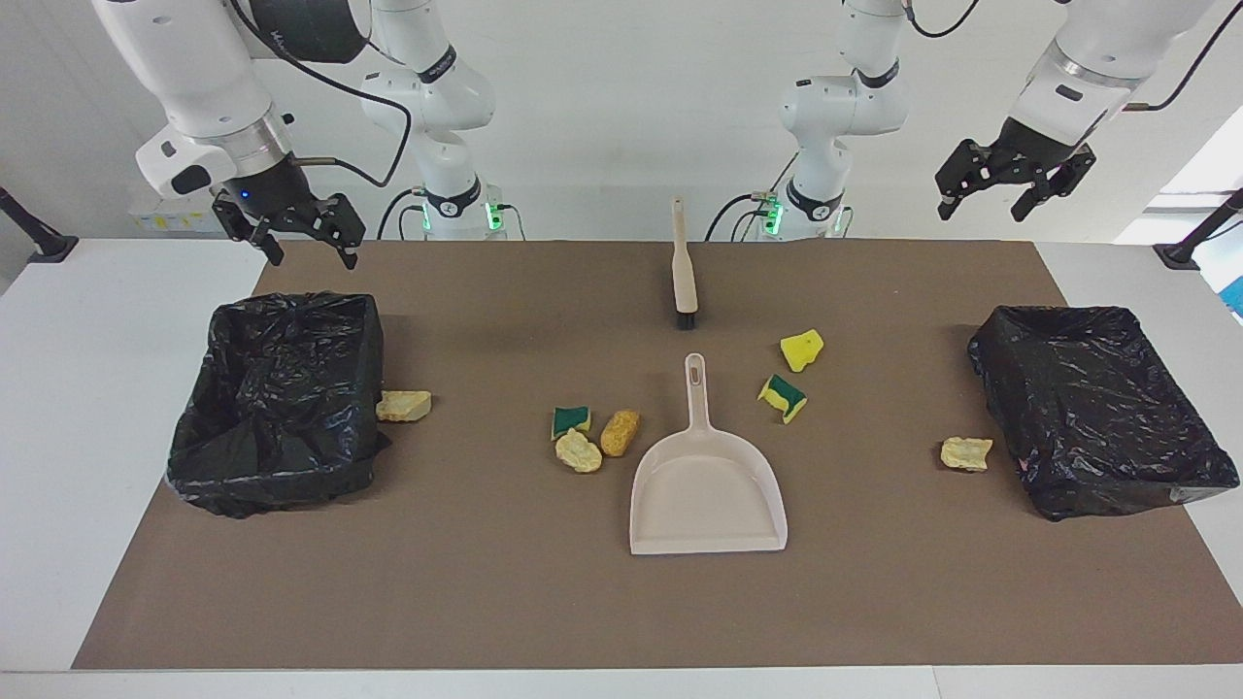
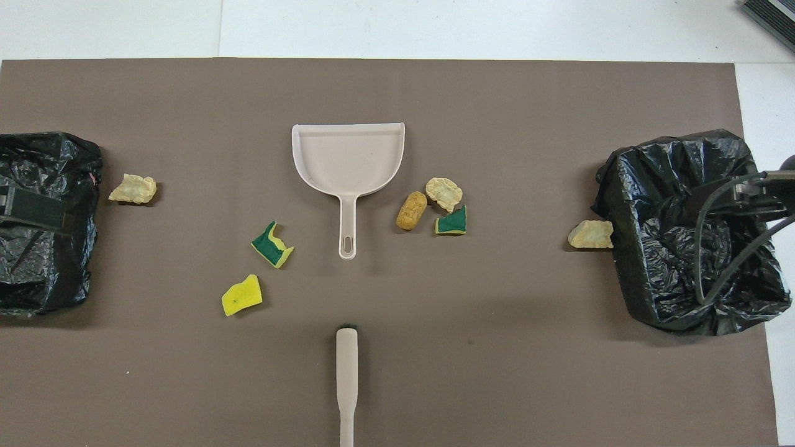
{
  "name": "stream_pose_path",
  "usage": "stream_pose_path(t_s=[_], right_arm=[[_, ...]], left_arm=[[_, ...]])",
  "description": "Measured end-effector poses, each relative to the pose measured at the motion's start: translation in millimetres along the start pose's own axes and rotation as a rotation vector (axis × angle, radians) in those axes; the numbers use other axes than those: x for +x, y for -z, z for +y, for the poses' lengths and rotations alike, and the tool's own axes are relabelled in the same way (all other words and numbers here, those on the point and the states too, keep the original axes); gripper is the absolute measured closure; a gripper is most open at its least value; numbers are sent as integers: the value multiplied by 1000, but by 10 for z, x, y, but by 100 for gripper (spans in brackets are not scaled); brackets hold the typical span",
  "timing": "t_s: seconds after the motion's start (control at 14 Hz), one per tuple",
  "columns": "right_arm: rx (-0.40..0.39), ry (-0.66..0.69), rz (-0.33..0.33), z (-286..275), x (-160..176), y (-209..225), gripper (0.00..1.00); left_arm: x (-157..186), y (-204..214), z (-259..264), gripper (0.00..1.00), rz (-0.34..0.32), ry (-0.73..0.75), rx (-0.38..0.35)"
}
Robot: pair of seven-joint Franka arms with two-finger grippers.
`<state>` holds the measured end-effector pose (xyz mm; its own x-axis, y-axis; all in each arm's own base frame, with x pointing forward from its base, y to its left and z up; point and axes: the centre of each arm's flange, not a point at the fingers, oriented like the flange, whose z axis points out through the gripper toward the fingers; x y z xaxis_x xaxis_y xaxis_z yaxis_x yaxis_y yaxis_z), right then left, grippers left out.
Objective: Sweep and dump trash in bin
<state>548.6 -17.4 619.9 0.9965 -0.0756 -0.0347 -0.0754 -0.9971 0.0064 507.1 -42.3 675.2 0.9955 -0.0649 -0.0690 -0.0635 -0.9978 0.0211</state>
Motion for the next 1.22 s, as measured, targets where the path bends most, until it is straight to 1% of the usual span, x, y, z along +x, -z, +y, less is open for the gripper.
stream_pose_path(t_s=[0.43,0.64,1.0,1.22], right_arm=[[0,0,-8,2,-43,-31,0],[0,1,0,-1,-28,-44,0],[-2,5,-39,-32,79,-258,0],[-4,32,-66,-188,194,-427,0]], left_arm=[[-31,-4,42,0,9,-8,1],[-32,-5,73,0,9,-13,2],[-29,-3,81,0,12,-15,2],[-26,0,81,0,15,-15,2]])
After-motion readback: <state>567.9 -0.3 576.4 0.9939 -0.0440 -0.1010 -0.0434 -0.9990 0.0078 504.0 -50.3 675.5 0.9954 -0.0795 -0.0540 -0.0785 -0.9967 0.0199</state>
